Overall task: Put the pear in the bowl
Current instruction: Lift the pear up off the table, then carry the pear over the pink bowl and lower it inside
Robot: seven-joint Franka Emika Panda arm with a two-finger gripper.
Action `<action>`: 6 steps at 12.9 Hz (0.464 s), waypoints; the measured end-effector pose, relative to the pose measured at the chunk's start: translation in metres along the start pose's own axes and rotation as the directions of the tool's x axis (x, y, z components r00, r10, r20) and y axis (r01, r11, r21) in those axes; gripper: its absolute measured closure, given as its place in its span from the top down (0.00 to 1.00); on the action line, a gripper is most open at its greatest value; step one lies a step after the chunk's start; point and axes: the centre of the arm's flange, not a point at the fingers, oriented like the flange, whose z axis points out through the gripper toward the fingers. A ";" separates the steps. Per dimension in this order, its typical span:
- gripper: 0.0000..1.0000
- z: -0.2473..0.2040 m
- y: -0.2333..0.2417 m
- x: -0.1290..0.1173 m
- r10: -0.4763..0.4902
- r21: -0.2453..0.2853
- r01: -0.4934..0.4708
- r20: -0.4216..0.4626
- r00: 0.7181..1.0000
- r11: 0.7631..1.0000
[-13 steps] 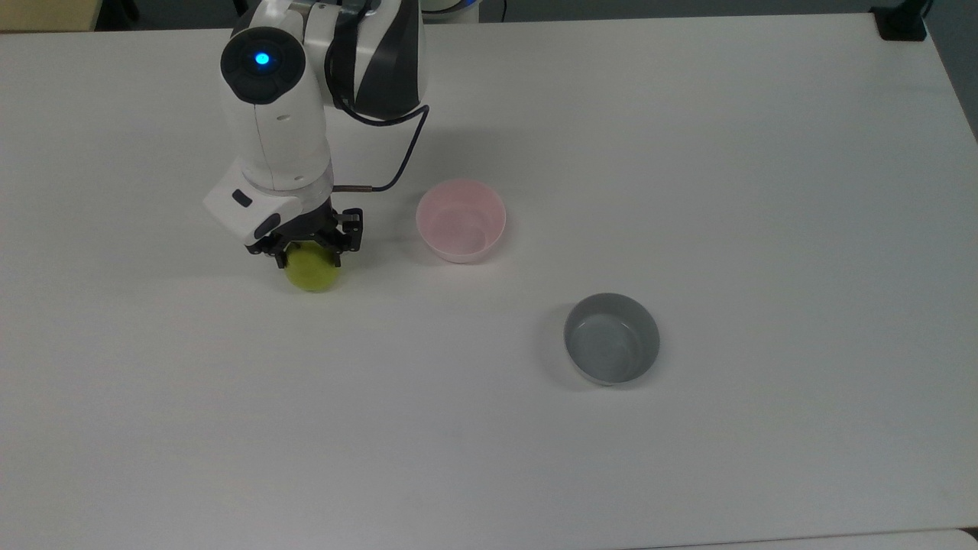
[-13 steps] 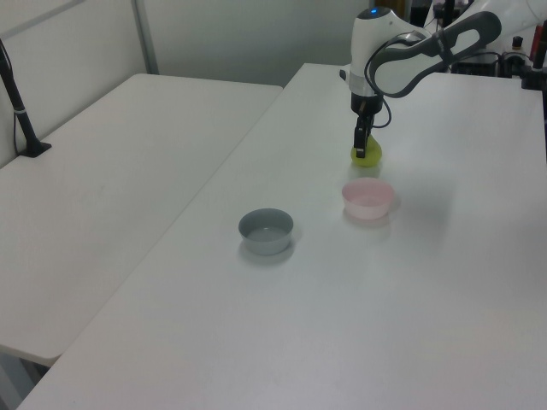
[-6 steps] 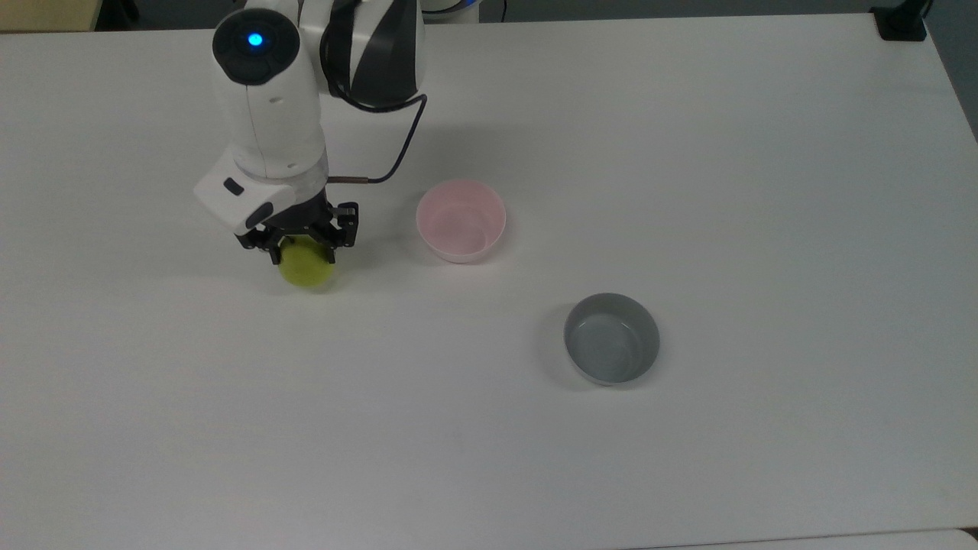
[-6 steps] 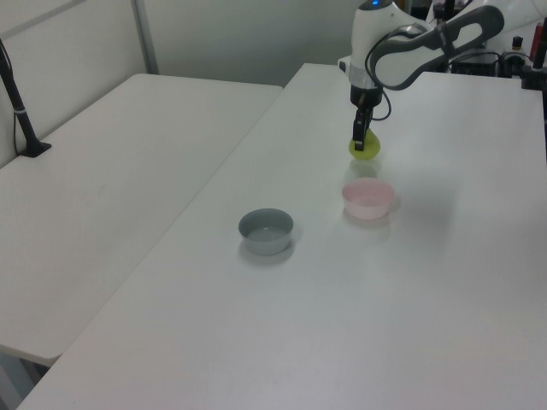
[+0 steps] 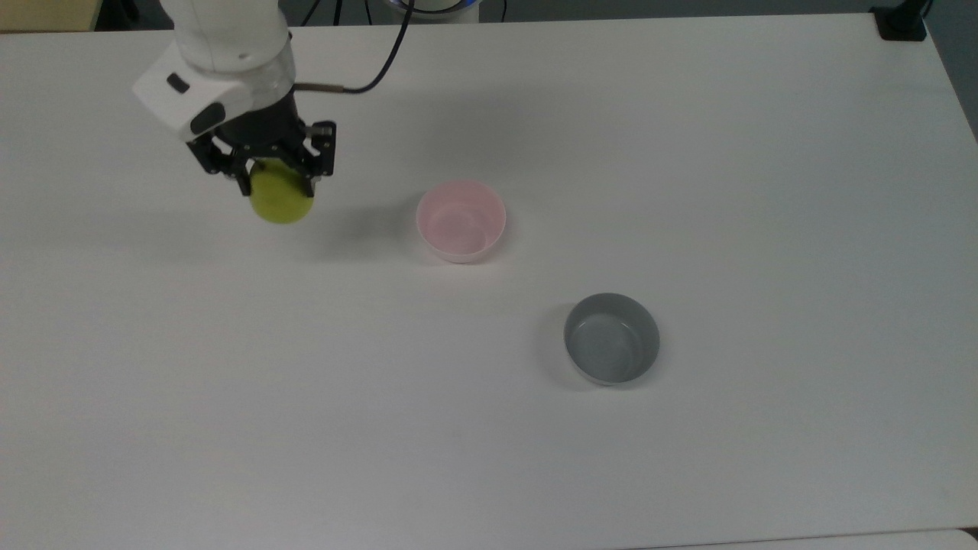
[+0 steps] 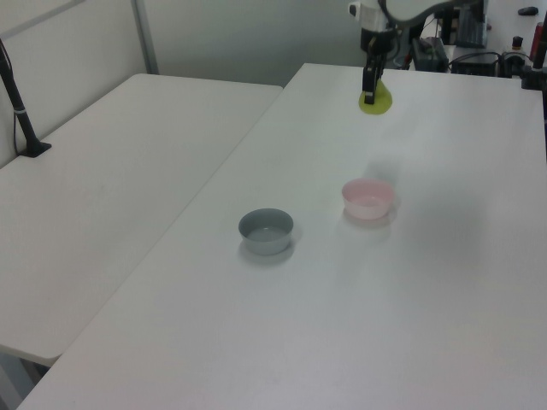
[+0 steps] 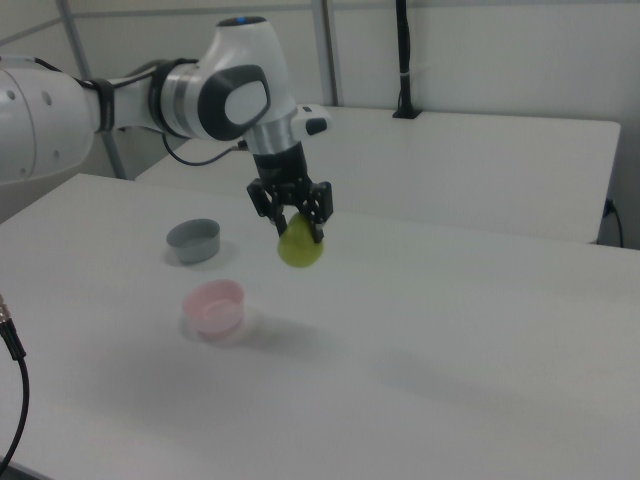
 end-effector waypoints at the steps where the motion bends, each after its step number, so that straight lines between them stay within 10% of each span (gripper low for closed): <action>1: 0.67 -0.012 -0.015 -0.004 -0.018 0.019 0.018 0.021 1.000 1.000; 6: 0.67 -0.009 -0.134 -0.006 -0.125 0.050 0.120 0.099 0.987 0.992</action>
